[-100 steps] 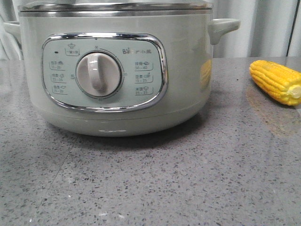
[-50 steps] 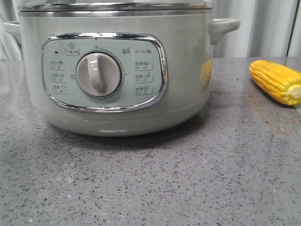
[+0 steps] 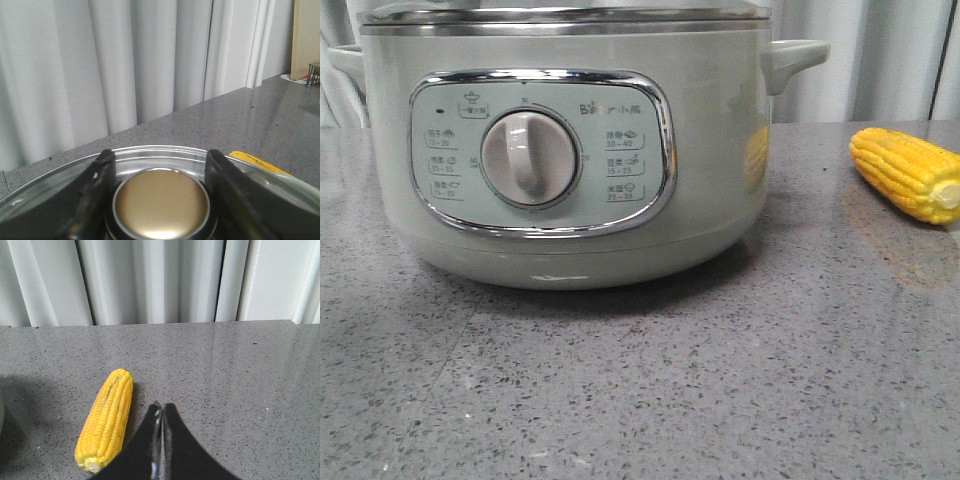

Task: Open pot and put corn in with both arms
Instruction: 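Lift the glass lid off the pot with the left gripper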

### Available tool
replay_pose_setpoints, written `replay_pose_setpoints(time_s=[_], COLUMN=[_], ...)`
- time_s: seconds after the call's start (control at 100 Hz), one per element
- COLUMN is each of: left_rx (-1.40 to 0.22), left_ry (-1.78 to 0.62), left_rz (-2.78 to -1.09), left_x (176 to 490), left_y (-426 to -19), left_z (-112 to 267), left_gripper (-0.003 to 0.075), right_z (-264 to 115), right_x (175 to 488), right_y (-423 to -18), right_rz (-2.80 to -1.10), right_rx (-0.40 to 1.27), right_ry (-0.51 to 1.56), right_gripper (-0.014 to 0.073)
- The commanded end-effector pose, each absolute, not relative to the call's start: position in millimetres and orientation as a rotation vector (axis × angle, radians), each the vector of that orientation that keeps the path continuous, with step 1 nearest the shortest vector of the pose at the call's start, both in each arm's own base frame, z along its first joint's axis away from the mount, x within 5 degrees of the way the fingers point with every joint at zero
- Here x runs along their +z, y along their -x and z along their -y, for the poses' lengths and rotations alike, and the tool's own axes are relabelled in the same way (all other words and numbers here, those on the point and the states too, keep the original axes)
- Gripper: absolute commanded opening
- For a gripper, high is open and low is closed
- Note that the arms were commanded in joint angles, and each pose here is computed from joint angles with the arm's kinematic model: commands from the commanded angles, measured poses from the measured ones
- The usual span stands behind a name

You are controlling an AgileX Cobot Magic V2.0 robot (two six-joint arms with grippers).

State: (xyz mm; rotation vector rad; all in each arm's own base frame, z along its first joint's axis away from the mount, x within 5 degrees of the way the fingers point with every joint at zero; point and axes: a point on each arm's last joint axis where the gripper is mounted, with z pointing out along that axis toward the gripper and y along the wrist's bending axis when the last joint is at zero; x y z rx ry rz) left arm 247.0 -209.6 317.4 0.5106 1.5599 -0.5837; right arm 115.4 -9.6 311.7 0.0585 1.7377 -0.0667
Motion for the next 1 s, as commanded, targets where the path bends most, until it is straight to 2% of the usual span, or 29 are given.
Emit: replay_pose_setpoints(time_s=[0.0, 0.38, 0.69, 0.99], left_rx=[-0.612, -0.637, -0.655, -0.655], left_ry=[-0.463, -0.414, -0.389, -0.408], left_rz=[-1.465, -1.324, -1.247, -1.273], left_x=[338.4, 357.6, 391.5, 431.4], left_y=[-246.3, -241.0, -219.1, -201.8], left_z=[208.4, 203.3, 184.8, 171.2], left_gripper=[-0.0020, -0.0020, -0.0020, -0.0020], right_z=[10.9, 10.8, 10.8, 10.8], right_x=[328.9, 327.5, 327.5, 327.5], right_y=[-117.5, -117.4, -117.4, -117.4], right_rz=[-1.643, -1.659, -1.659, -1.659], right_rx=[-0.084, -0.082, -0.082, -0.082], right_ry=[-0.058, -0.057, -0.057, -0.057], right_gripper=[-0.0064, -0.0064, -0.0064, -0.0064])
